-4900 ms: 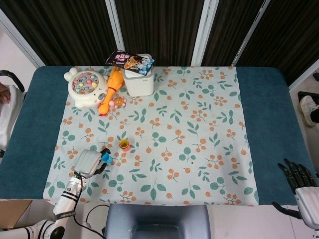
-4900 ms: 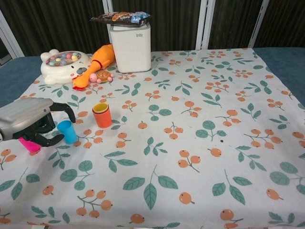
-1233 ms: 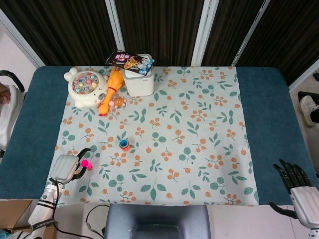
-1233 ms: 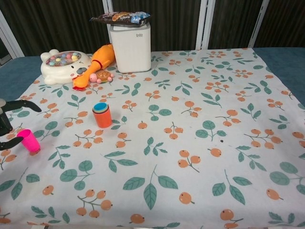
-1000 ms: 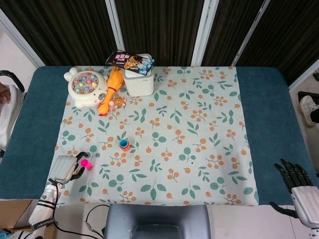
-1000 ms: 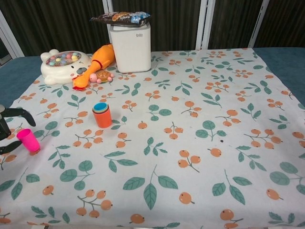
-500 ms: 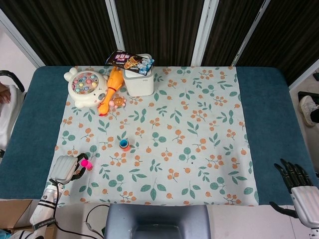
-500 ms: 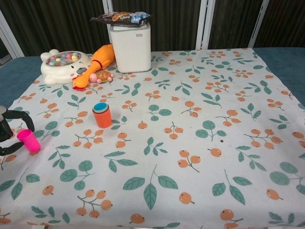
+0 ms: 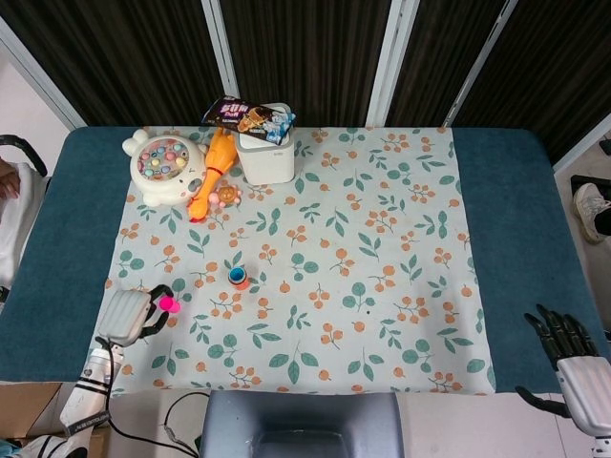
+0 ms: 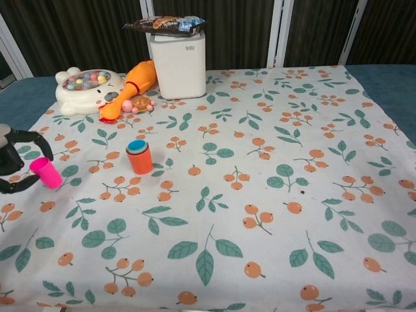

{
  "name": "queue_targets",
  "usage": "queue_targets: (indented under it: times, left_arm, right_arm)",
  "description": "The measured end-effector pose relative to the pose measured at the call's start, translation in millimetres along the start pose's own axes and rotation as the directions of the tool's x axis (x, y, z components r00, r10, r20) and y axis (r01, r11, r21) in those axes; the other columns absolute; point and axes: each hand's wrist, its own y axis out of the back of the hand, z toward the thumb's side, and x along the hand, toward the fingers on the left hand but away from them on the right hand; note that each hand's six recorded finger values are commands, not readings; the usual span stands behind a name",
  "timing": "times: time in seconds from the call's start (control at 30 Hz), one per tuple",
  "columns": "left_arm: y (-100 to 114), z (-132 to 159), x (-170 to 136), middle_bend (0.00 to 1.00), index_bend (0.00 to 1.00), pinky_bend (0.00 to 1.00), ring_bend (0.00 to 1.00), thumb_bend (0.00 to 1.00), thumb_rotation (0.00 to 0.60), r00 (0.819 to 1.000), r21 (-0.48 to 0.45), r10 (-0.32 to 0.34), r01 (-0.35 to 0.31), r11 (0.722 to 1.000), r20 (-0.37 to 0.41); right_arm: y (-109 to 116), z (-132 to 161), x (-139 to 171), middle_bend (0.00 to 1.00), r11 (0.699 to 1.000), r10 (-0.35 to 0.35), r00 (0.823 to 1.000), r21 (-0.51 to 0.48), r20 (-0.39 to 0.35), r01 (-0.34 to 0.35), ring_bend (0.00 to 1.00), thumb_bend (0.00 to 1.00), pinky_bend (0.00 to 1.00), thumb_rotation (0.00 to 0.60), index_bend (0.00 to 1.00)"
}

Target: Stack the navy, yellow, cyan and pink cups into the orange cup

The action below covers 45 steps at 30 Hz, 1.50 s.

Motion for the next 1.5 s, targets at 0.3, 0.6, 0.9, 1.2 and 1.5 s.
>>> queue_targets:
  times: [0.3, 0.6, 0.9, 1.2, 1.5]
  left_arm:
    - [46, 60, 35, 1.00, 0.55, 1.00, 1.00, 0.39, 0.600, 0.992, -0.030, 0.102, -0.100, 0.995, 0.070]
    - [42, 96, 75, 1.00, 0.55, 1.00, 1.00, 0.39, 0.600, 0.995, -0.004, 0.089, -0.089, 0.996, 0.035]
    - [34, 107, 85, 1.00, 0.55, 1.00, 1.00, 0.39, 0.600, 0.996, -0.004, 0.085, -0.085, 0.996, 0.035]
    - [21, 116, 87, 1.00, 0.55, 1.00, 1.00, 0.39, 0.600, 0.996, -0.005, 0.073, -0.072, 0.997, 0.046]
    - [12, 117, 87, 1.00, 0.55, 1.00, 1.00, 0.39, 0.600, 0.997, 0.008, 0.060, -0.060, 0.998, 0.044]
  right_arm:
    - [-1, 1, -1, 0.00, 1.000, 0.005, 1.000, -0.003, -0.003, -0.005, 0.00, 0.21, 0.00, 0.600, 0.00]
    - [6, -5, 1, 0.00, 1.000, -0.008, 1.000, -0.020, 0.002, 0.008, 0.00, 0.21, 0.00, 0.600, 0.00]
    - [8, -6, 1, 0.00, 1.000, -0.010, 1.000, -0.026, 0.003, 0.010, 0.00, 0.21, 0.00, 0.600, 0.00]
    - [8, -5, 3, 0.00, 1.000, -0.009, 1.000, -0.029, -0.001, 0.009, 0.00, 0.21, 0.00, 0.600, 0.00]
    - [10, -7, 4, 0.00, 0.999, -0.019, 1.000, -0.035, -0.001, 0.019, 0.00, 0.21, 0.00, 0.600, 0.00]
